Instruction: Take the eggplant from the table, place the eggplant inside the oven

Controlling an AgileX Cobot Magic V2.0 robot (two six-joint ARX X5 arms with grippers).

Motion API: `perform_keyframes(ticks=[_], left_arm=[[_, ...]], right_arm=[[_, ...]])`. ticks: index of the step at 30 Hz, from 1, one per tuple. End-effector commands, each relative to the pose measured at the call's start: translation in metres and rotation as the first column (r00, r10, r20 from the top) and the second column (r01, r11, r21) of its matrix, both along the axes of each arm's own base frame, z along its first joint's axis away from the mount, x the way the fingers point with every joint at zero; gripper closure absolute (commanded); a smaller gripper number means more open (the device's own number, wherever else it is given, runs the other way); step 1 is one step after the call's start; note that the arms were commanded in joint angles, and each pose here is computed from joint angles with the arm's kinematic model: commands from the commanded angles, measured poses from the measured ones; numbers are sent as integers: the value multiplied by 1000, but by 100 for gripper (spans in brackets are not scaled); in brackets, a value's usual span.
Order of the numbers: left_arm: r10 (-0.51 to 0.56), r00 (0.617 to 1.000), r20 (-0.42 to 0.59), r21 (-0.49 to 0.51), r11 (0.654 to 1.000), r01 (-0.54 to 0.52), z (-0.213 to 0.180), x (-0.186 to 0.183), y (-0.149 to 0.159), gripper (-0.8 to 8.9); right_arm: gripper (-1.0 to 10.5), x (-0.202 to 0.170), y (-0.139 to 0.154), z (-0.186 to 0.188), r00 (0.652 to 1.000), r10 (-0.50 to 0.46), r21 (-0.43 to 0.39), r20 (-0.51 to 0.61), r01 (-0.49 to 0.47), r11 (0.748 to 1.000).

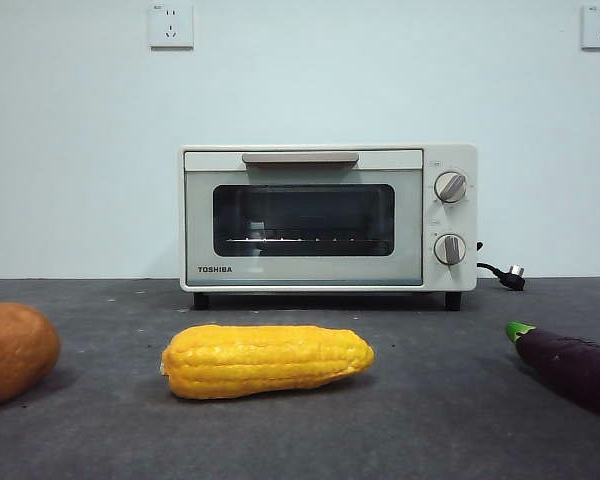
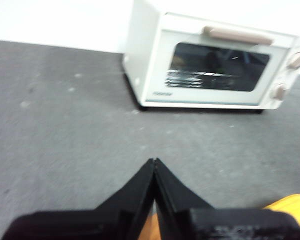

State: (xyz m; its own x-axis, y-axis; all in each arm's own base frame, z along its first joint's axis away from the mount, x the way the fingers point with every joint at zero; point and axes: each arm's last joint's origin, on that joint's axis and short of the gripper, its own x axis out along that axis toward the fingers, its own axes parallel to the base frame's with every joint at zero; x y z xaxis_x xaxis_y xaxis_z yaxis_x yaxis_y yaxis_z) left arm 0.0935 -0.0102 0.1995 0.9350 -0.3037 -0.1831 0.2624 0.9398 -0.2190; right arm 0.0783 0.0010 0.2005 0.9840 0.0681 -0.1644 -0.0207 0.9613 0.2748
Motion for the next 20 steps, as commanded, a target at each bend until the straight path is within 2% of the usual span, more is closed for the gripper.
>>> perform_keyframes(ticks=[1, 6, 14, 20], left_arm=[[-42, 999, 14, -15, 999, 42, 16, 1, -1, 819], [-96, 995, 5, -25, 995, 96, 45, 6, -3, 819], [-216, 976, 9, -44, 975, 217, 88, 17, -6, 819], [-295, 955, -15, -37, 955, 294, 112, 24, -8, 819]], right_arm=[[956, -6, 0, 21, 999, 7, 21, 53, -8, 1000], [955, -15, 1, 56, 999, 11, 12, 37, -12, 1000], [955, -16, 2, 109, 991, 94, -105, -93, -104, 989], [955, -9, 5, 146, 978, 163, -93, -129, -176, 980]])
